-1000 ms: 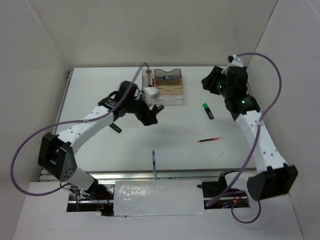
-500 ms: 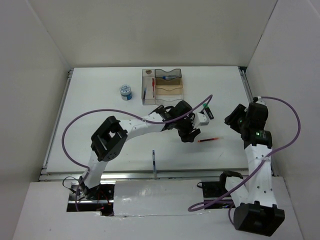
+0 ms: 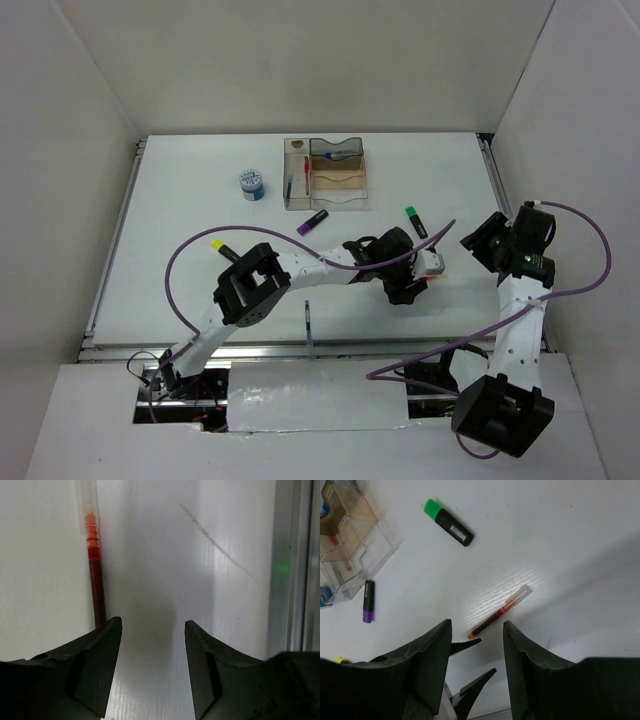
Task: Sort the stationery into containers
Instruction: Grab a piece of stationery with the left arm
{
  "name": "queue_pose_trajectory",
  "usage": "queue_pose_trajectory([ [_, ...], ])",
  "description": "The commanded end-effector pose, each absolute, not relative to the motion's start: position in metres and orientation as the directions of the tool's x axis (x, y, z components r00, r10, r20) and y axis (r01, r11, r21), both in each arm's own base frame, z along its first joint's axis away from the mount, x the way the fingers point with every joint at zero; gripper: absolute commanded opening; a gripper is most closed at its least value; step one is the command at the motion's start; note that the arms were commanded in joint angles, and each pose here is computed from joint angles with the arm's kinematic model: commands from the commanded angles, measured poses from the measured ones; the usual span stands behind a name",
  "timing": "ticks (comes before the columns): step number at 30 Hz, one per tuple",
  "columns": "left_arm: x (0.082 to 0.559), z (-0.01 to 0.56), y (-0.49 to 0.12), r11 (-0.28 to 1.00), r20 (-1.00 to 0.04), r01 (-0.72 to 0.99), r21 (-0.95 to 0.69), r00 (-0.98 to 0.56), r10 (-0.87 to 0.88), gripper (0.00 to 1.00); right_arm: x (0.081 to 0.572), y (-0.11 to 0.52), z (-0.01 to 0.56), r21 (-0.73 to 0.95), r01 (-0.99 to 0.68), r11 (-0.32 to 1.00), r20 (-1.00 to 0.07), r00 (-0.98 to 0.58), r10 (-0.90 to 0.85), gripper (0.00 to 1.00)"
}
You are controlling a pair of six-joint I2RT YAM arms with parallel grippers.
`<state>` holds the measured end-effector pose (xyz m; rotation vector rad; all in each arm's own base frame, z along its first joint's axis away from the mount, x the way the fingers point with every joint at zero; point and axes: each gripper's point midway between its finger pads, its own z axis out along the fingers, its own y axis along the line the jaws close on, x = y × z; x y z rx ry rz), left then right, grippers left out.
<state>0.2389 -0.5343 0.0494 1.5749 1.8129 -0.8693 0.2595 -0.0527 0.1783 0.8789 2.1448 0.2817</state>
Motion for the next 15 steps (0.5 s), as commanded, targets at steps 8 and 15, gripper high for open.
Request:
queue_pose_trajectory([
  [8, 0.272, 0.049, -0.547, 0.149, -0.810, 0.986, -0.074, -0.146, 0.568, 0.64, 0.260, -0.052, 0.199, 0.470, 0.450, 0.759, -0.618, -0.446, 0.647, 0.52],
  [15, 0.261, 0.078, -0.543, 0.088, -0.838, 0.995, -0.044, -0.085, 0.540, 0.61, 0.261, -0.052, 0.191, 0.473, 0.457, 0.753, -0.602, -0.456, 0.655, 0.52],
])
